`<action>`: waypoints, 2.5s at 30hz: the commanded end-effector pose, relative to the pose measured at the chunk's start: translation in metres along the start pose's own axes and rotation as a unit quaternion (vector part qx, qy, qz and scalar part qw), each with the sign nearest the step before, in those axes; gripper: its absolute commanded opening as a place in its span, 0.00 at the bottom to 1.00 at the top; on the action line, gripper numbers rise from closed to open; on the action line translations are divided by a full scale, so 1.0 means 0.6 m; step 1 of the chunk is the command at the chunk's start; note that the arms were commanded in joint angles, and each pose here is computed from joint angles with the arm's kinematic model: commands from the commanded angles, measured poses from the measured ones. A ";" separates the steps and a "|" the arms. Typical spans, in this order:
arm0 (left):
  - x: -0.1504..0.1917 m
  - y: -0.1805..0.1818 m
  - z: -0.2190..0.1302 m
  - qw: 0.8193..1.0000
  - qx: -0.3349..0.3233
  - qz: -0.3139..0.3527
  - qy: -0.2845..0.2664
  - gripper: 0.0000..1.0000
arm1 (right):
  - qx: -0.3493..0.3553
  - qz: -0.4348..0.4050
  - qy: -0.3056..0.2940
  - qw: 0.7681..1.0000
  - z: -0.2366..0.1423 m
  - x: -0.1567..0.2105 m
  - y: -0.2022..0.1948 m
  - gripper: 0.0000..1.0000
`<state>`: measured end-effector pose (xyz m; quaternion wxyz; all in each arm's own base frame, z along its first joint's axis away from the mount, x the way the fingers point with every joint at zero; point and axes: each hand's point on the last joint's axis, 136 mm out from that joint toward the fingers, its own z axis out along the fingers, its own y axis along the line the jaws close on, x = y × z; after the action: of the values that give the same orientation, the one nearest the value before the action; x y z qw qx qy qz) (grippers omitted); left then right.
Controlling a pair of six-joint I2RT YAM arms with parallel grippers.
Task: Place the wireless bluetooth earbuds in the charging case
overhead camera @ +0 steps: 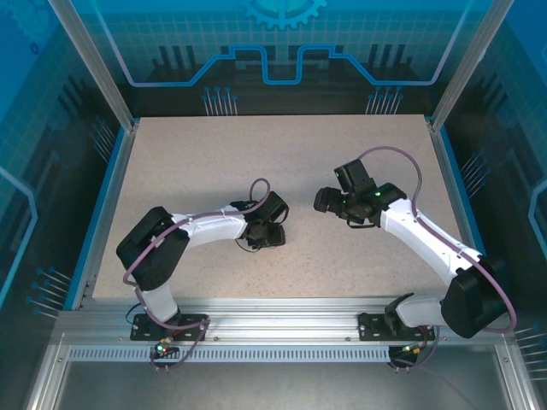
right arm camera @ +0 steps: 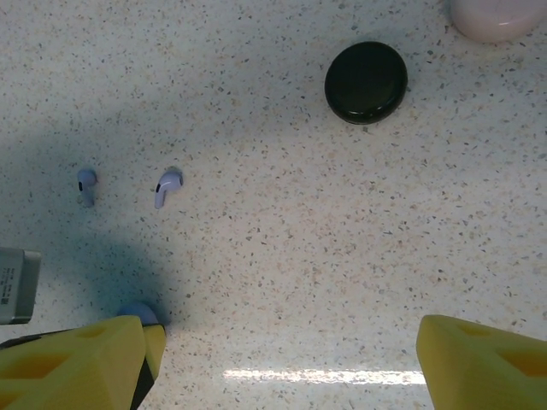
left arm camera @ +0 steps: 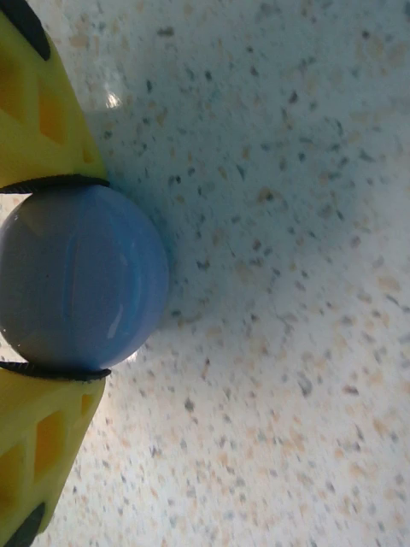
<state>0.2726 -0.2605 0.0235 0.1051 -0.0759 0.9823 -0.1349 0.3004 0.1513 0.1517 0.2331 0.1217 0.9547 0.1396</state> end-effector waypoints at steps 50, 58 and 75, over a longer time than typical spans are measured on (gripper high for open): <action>-0.192 0.131 -0.346 0.920 0.166 -0.083 -0.346 0.99 | 0.130 -0.121 0.163 0.970 0.179 0.198 0.158 0.83; -0.200 0.141 -0.317 0.932 0.165 -0.105 -0.306 0.99 | 0.133 -0.120 0.174 0.968 0.203 0.206 0.175 0.81; -0.178 0.166 -0.249 0.957 0.112 -0.142 -0.225 0.99 | 0.142 -0.102 0.193 0.965 0.229 0.230 0.166 0.69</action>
<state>0.3311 -0.1091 0.1589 0.3238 -0.2279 0.8882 -0.2332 0.2706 0.3097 0.0168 0.0491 0.0225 0.9985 0.0032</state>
